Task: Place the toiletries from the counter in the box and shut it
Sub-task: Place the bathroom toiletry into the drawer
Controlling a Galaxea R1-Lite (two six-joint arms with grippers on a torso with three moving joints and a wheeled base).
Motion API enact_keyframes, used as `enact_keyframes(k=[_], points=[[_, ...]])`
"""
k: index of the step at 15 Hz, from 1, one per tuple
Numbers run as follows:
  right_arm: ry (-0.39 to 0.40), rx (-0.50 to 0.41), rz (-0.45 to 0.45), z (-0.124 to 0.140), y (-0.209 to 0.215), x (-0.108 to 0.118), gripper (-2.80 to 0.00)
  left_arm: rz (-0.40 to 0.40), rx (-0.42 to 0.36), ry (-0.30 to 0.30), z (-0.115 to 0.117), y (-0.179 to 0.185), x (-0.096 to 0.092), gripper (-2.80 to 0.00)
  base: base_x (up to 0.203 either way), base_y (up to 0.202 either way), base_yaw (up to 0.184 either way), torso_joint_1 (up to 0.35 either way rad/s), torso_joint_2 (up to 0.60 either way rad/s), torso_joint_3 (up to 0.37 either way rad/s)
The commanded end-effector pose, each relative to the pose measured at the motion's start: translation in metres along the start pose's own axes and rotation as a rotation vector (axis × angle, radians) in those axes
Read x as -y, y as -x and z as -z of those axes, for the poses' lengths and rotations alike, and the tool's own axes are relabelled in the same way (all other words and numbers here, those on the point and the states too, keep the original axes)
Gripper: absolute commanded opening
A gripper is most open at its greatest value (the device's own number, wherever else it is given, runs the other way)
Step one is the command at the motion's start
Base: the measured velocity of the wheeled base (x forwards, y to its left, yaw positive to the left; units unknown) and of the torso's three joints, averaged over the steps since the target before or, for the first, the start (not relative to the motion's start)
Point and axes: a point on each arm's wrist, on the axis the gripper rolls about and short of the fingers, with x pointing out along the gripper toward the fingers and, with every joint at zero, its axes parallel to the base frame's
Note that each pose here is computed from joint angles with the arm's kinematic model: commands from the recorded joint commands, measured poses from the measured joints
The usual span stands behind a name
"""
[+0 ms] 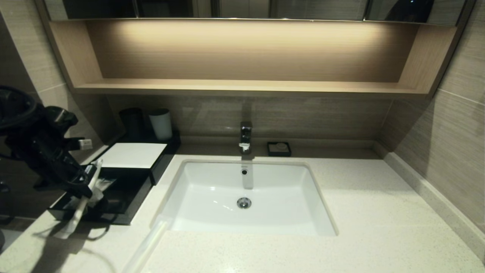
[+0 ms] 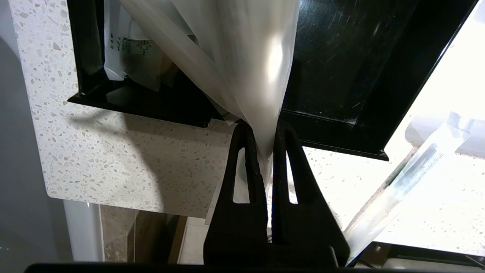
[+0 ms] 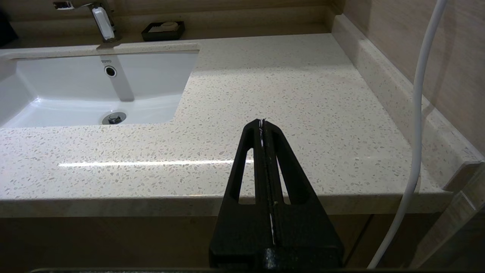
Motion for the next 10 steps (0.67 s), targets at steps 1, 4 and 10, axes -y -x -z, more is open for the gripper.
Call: enact_keyframes(k=[1, 4, 10], points=[[0.000, 0.000, 0.000, 0.0000, -0.0001, 0.0000, -2.80, 0.000, -0.010, 0.001, 0.0006, -0.0009, -0.0002, -2.80, 0.000, 0.000, 0.000, 0.000, 0.00, 0.000], [0.000, -0.001, 0.000, -0.0001, -0.0001, 0.0000, -2.80, -0.011, -0.023, 0.009, 0.0010, -0.0044, -0.0008, -2.80, 0.000, 0.000, 0.000, 0.000, 0.00, 0.000], [0.000, 0.001, 0.000, 0.0000, 0.0000, 0.0000, -2.80, -0.010, -0.020, 0.014, 0.0010, -0.0017, -0.0005, 0.00, 0.000, 0.000, 0.000, 0.000, 0.00, 0.000]])
